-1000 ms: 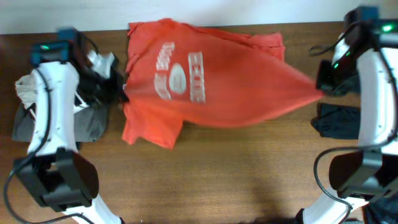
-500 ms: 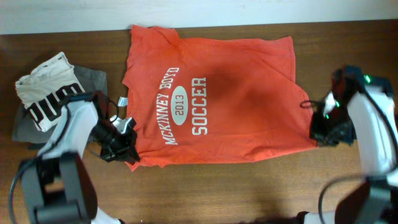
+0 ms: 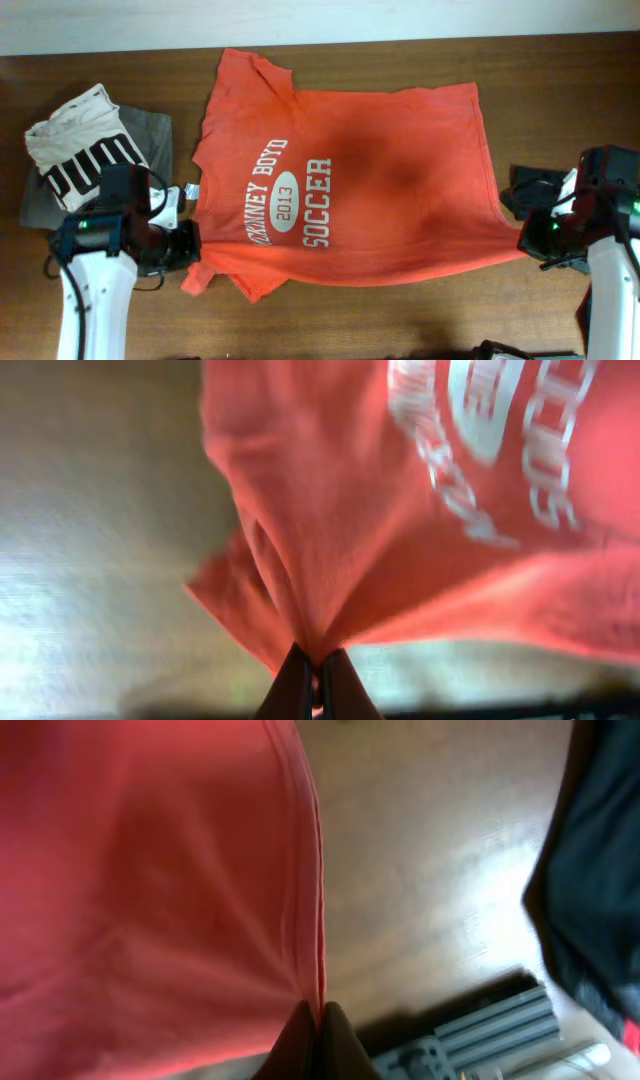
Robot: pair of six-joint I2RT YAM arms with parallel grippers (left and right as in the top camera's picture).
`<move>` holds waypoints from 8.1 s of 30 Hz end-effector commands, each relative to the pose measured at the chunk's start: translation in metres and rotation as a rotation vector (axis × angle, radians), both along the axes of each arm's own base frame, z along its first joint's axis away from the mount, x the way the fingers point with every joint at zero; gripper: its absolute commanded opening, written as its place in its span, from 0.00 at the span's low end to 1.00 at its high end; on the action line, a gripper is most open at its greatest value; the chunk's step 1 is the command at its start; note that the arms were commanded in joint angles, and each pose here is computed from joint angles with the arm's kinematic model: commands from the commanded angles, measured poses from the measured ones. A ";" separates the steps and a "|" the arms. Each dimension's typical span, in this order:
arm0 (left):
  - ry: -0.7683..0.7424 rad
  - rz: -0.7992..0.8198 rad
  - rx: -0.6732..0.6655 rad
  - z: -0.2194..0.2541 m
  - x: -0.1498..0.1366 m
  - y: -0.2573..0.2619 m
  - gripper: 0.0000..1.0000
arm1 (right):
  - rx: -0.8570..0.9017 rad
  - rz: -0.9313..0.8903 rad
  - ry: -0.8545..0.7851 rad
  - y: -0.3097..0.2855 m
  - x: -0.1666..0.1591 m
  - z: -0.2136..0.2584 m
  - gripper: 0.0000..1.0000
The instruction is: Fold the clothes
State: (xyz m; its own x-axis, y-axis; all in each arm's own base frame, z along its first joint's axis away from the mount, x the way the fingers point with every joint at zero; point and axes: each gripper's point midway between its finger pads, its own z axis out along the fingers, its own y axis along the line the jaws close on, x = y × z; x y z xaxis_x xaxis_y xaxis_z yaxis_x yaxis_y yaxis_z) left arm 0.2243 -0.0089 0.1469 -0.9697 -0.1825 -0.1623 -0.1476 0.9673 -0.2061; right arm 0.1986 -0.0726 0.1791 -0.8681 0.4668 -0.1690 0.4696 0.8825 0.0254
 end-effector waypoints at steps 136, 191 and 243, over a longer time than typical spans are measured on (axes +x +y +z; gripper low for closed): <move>-0.242 -0.415 0.340 -0.050 0.178 -0.101 0.33 | 0.112 0.112 0.179 0.003 0.117 -0.184 0.18; 0.198 -0.061 0.864 -0.114 0.097 0.088 0.01 | 0.112 0.111 0.178 0.002 0.117 -0.184 0.19; -0.058 -0.162 0.002 -0.124 0.160 -0.049 0.30 | 0.114 0.111 0.186 0.003 0.115 -0.184 0.19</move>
